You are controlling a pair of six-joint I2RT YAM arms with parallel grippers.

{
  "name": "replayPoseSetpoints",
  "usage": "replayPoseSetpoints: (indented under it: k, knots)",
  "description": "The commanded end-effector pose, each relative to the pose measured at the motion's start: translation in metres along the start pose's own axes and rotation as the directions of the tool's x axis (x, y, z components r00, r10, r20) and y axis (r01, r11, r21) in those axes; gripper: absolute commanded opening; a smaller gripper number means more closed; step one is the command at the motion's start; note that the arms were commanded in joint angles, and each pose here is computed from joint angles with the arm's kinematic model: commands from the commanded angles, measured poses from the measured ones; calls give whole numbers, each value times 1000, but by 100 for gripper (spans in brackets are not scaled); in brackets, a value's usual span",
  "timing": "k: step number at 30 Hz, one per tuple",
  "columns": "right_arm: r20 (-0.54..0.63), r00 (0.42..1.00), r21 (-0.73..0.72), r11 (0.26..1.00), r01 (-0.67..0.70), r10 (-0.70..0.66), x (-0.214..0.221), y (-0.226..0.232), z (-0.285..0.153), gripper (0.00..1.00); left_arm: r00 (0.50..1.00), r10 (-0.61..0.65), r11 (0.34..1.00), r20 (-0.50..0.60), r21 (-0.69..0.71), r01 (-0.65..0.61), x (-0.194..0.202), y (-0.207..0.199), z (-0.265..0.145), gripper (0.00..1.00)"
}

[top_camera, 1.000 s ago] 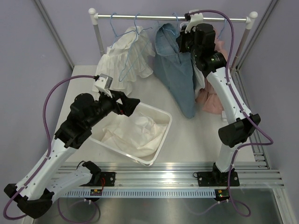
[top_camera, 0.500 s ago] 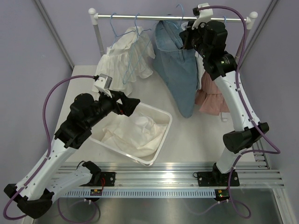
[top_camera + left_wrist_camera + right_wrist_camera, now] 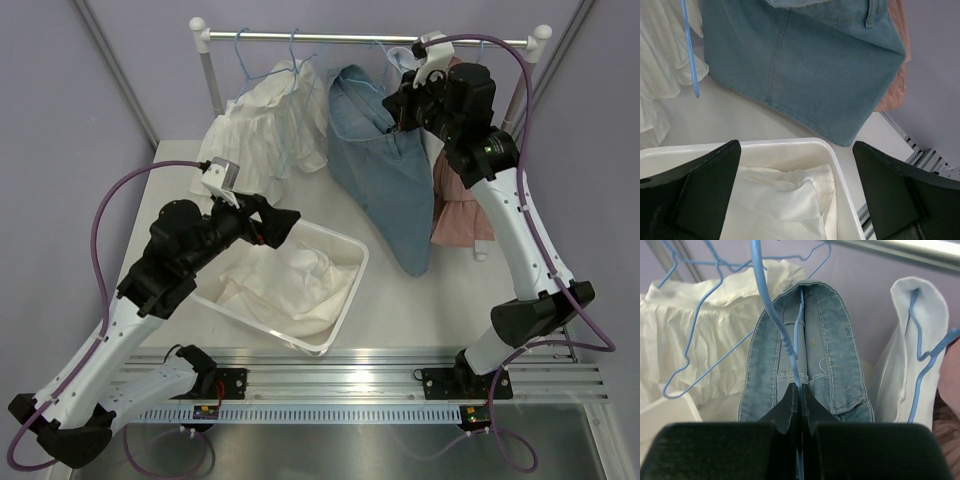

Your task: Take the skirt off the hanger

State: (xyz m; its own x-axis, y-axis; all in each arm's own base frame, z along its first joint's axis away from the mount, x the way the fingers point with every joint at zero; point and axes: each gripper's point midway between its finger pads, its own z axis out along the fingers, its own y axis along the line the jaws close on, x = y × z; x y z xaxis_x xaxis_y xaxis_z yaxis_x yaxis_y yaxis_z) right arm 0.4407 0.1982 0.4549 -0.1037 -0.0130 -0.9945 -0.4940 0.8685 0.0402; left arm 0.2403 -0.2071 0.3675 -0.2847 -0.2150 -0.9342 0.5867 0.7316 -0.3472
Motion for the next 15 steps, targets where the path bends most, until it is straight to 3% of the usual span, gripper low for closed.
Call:
replayPoseSetpoints:
  k: [1,7,10,15]
  knots:
    - [104,993,-99,993,64,-53,-36,14,-42,0,998,-16,1000,67,20,14,-15,-5,4,99]
    - [37,995,-220,971,95,-89,-8,13,-85,0,993,-89,995,84,47,85,-31,-15,16,99]
    - [-20,994,-270,957,102,-111,28,10,-108,0,989,-135,989,60,68,131,-39,-23,30,99]
    - [-1,977,-307,930,201,-211,54,25,-156,0,980,-197,975,-10,99,197,-40,-43,63,99]
